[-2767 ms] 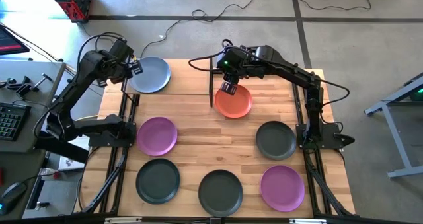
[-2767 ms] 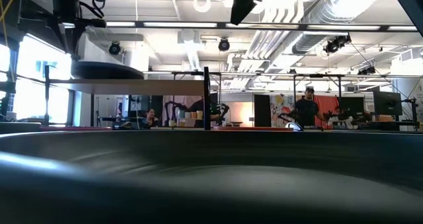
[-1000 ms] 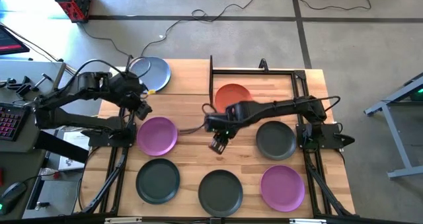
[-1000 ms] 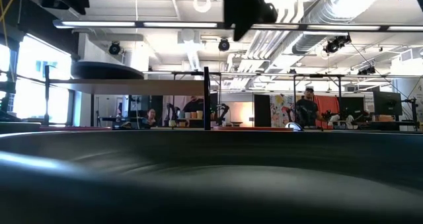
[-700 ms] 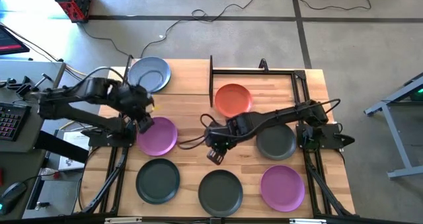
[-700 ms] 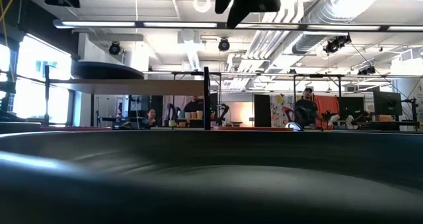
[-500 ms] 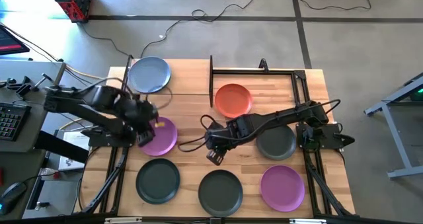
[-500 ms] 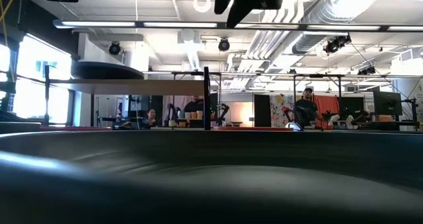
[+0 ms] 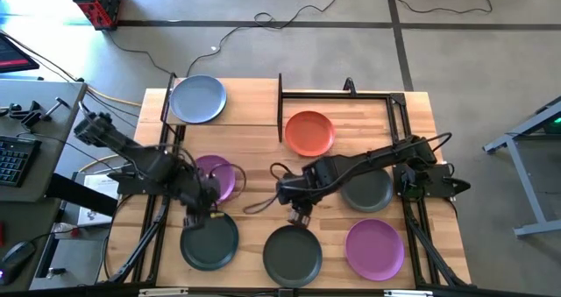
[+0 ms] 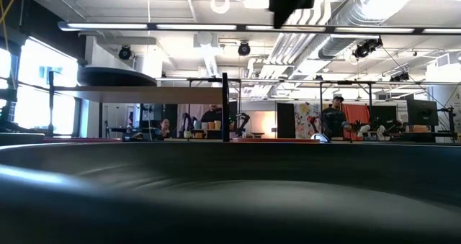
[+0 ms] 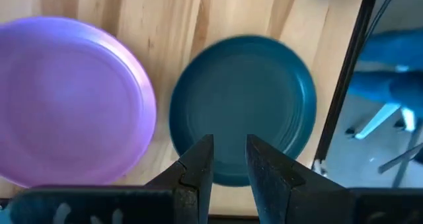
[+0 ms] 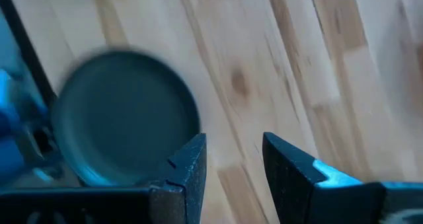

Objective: Place and stack plates onto a shelf
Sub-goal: Stack the left black plate on top of the blue plate on the shelf

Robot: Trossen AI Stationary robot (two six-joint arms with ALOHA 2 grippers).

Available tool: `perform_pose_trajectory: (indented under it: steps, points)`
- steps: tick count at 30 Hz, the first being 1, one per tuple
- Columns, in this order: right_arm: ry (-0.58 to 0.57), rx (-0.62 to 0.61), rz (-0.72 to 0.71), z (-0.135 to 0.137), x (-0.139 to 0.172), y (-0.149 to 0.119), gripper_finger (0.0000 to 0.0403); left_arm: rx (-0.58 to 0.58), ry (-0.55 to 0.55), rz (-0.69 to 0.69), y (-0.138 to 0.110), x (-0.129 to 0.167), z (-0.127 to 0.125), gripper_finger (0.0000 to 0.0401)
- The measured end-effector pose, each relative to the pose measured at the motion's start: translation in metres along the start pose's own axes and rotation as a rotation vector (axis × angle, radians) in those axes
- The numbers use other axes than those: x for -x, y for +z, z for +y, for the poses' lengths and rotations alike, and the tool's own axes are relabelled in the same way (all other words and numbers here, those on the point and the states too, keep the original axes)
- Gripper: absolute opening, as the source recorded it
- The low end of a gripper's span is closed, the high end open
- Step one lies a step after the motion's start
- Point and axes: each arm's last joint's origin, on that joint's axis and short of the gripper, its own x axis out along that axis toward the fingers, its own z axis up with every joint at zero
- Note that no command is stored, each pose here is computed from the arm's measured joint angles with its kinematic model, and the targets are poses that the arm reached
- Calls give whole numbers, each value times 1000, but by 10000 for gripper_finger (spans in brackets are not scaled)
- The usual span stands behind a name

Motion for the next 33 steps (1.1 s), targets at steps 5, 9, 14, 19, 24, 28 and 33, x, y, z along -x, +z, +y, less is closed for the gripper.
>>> perform_pose_trajectory:
  steps: [5, 9, 14, 19, 24, 28, 33]
  points:
    - [-82, 38, 76, -1, 1, -12, 126, -91, 90, -24, -1, -19, -19, 76]
    - [-102, 52, 89, -2, 1, -14, 126, -208, 178, -26, 1, -38, -32, 76]
    - [-102, 86, 94, -2, 1, -15, 126, -253, 239, 45, 5, -65, -41, 76]
    - [-149, 110, 165, -7, 2, -21, 126, -284, 300, 86, 10, -88, -46, 76]
    - [-211, 125, 222, -12, 5, -27, 126, -366, 323, 85, 16, -106, -51, 76]
    - [-218, 139, 196, -14, 12, -28, 126, -379, 330, 92, 19, -114, -52, 76]
    - [-225, 125, 145, -17, 25, -30, 126, -365, 331, 88, 18, -111, -51, 76]
